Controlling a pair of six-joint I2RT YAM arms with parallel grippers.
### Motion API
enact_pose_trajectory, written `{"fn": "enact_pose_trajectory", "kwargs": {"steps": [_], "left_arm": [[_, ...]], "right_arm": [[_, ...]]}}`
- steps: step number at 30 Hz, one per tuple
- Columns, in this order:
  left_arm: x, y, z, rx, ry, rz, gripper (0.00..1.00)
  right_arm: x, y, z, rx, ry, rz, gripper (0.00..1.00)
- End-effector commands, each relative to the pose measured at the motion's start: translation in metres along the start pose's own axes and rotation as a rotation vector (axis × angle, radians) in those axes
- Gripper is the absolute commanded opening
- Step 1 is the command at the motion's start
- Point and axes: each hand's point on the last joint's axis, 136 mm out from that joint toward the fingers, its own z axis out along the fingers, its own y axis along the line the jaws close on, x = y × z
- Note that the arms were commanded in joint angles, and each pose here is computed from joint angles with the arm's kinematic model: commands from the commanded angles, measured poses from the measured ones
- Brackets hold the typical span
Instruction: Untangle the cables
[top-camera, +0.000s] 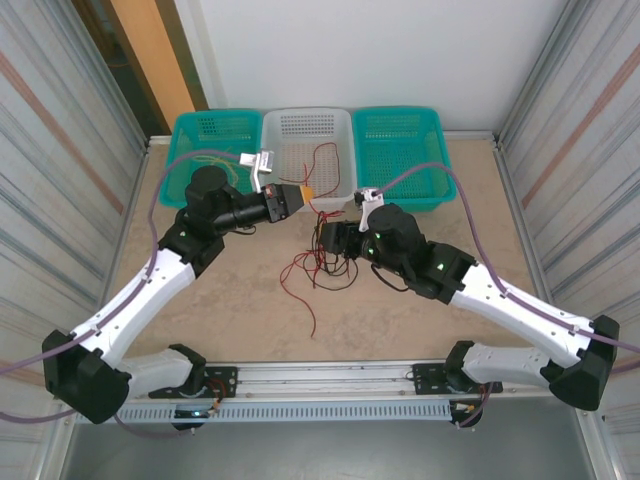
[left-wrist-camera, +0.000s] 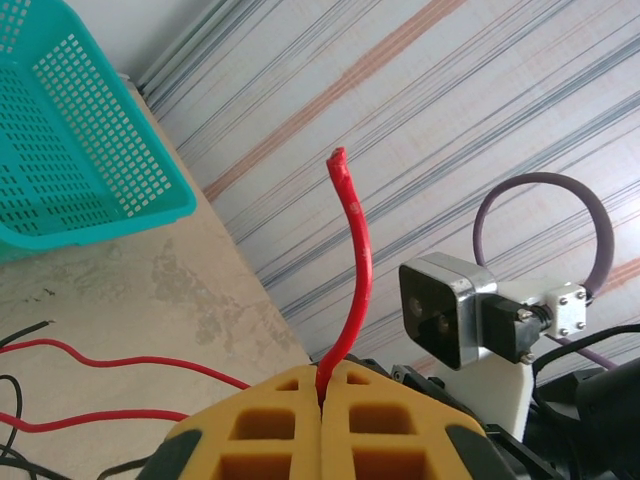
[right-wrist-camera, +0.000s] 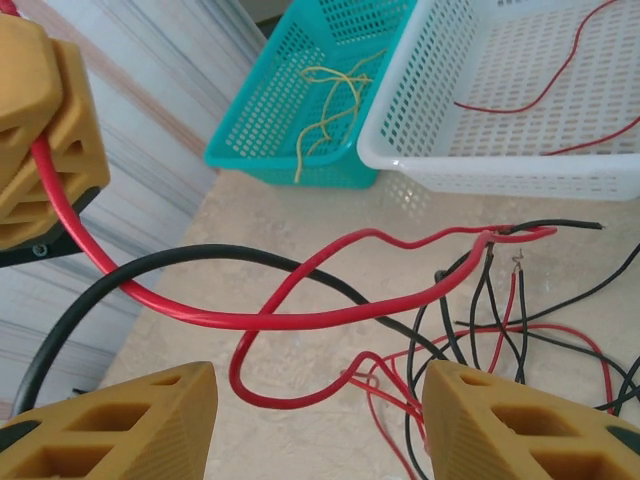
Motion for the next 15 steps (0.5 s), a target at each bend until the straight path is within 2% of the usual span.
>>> {"fn": "enact_pose_trajectory", "kwargs": {"steps": [1,7,15], "left_arm": [[-0.010,-0.016,-0.004,0.043,-0.018,0.043,0.00],[-0.005,-0.011,-0.004,0.032,-0.005,0.039,0.00],[-0.003,-0.014,0.000,0.069,0.014,0.032,0.00]], "right_arm": [[-0.030,0.013,-0.019,-0.028,-0.109,-0.018,0.56],[-0.044,0.011,-0.040,-0.014,-0.176,-0.016,0.58],[-0.049,0.014,-0.024,0.020,-0.131,-0.040,0.60]]}}
